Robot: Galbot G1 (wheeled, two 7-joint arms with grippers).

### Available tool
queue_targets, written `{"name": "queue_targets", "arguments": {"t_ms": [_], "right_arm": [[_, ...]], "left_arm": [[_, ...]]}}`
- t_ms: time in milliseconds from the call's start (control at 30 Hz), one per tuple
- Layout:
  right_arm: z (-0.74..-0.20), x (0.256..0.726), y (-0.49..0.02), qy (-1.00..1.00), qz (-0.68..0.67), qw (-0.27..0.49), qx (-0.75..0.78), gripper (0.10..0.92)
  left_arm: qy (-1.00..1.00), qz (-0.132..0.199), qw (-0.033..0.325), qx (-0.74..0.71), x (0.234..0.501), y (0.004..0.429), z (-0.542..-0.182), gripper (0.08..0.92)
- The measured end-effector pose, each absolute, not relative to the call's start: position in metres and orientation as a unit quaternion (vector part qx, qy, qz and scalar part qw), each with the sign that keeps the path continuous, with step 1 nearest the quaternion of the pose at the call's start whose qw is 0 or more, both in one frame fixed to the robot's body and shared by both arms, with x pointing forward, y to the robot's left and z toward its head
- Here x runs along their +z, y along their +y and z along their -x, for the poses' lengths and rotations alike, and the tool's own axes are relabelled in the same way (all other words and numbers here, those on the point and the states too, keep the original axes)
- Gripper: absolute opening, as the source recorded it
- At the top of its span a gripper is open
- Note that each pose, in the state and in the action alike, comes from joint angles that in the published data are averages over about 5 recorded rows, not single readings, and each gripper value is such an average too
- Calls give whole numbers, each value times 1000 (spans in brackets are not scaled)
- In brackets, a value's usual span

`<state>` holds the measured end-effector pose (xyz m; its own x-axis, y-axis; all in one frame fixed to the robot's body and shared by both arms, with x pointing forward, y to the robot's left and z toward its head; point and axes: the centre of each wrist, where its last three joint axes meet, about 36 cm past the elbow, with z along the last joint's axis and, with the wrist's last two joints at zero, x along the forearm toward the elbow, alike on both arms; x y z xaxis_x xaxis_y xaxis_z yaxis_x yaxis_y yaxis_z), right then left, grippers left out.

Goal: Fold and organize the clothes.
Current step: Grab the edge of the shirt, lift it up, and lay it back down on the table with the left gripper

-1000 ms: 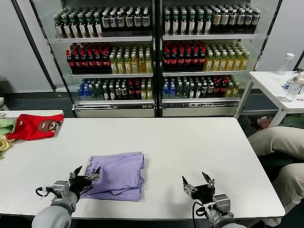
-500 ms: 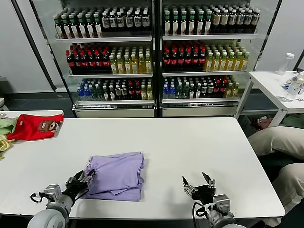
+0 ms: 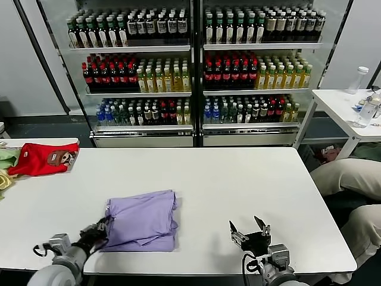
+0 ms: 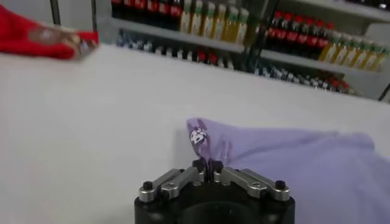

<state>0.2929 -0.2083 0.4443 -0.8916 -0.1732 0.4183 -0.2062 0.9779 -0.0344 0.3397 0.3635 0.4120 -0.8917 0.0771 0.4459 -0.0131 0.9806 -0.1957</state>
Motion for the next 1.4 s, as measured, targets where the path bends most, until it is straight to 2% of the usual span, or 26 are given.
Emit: {"name": "queue_targets", "arguments": {"t_ms": [333, 467, 567, 733, 967, 1067, 1200, 1400], "right_arm": [[-295, 444, -208, -972, -99, 209, 38, 823], [-296, 443, -207, -972, -100, 209, 36, 823], [-296, 442, -206, -972, -99, 209, 35, 823], [-293, 441, -206, -972, -96, 211, 37, 823], [-289, 442, -207, -972, -93, 213, 39, 823], [-289, 442, -207, -972, -92, 213, 38, 823], [-289, 442, -206, -972, -93, 213, 38, 823], [-292, 441, -207, -972, -96, 211, 40, 823]], "left_arm": [[-984, -41, 171, 29, 497, 454, -332, 112], [-985, -52, 164, 4, 517, 476, -330, 112], [-986, -44, 161, -3, 524, 472, -331, 112], [-987, 3, 159, 4, 516, 424, -336, 112], [-979, 104, 169, 48, 482, 310, -348, 130], [-974, 133, 169, 68, 472, 270, -355, 195], [-972, 151, 158, 90, 466, 232, -365, 315], [-975, 160, 122, 95, 475, 207, -373, 488]]}}
